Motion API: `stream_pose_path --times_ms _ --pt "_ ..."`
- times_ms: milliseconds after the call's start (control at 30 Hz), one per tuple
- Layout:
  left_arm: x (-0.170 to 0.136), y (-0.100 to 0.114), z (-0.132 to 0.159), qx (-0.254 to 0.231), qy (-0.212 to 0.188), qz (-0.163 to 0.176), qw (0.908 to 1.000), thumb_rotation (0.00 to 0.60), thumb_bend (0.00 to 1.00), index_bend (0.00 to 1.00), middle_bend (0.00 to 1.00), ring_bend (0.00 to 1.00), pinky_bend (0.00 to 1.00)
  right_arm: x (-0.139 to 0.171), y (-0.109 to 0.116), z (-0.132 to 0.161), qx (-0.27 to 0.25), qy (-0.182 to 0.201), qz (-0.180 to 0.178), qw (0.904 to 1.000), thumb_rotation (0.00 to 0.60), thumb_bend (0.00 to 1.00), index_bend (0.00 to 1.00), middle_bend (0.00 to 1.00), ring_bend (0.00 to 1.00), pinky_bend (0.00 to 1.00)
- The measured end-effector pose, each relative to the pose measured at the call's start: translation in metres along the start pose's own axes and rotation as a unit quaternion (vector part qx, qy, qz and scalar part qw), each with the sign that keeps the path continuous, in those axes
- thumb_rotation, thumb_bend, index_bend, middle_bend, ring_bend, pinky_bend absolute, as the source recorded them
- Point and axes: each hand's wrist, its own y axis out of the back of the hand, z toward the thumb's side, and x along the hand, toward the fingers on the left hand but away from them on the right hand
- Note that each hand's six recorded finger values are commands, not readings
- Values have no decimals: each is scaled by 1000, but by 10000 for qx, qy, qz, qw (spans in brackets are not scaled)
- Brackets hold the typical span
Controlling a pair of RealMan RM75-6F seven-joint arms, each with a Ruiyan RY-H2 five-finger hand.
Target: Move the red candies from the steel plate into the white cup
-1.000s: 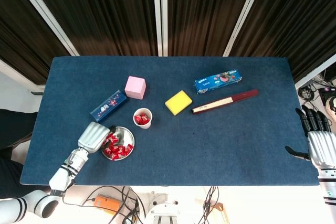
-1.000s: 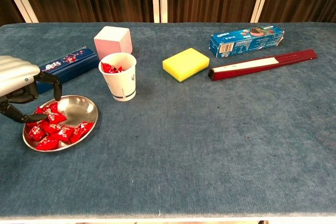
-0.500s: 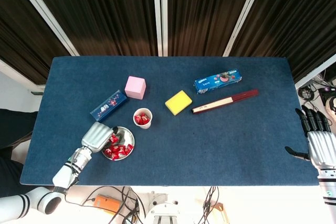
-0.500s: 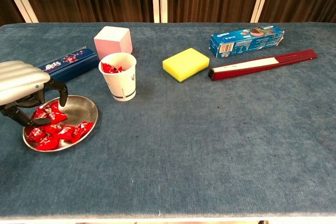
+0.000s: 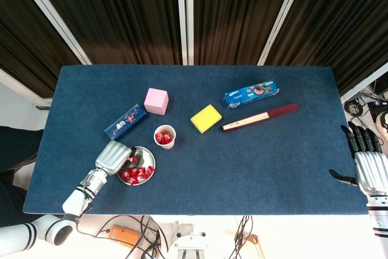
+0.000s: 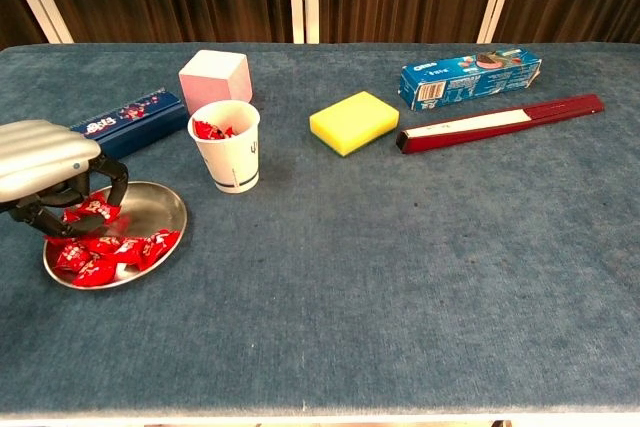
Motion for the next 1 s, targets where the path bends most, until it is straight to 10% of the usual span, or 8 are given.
stream_pose_path --times_ms 400,1000 --pt "20 89 33 -1215 -448 1200 9843 600 400 578 969 869 808 -1 -1 1 -11 36 15 10000 600 151 0 10 0 0" --pt "81 98 56 -1320 -249 613 9890 600 283 373 953 863 808 2 -1 -15 -49 -118 13 9999 600 151 0 10 0 0"
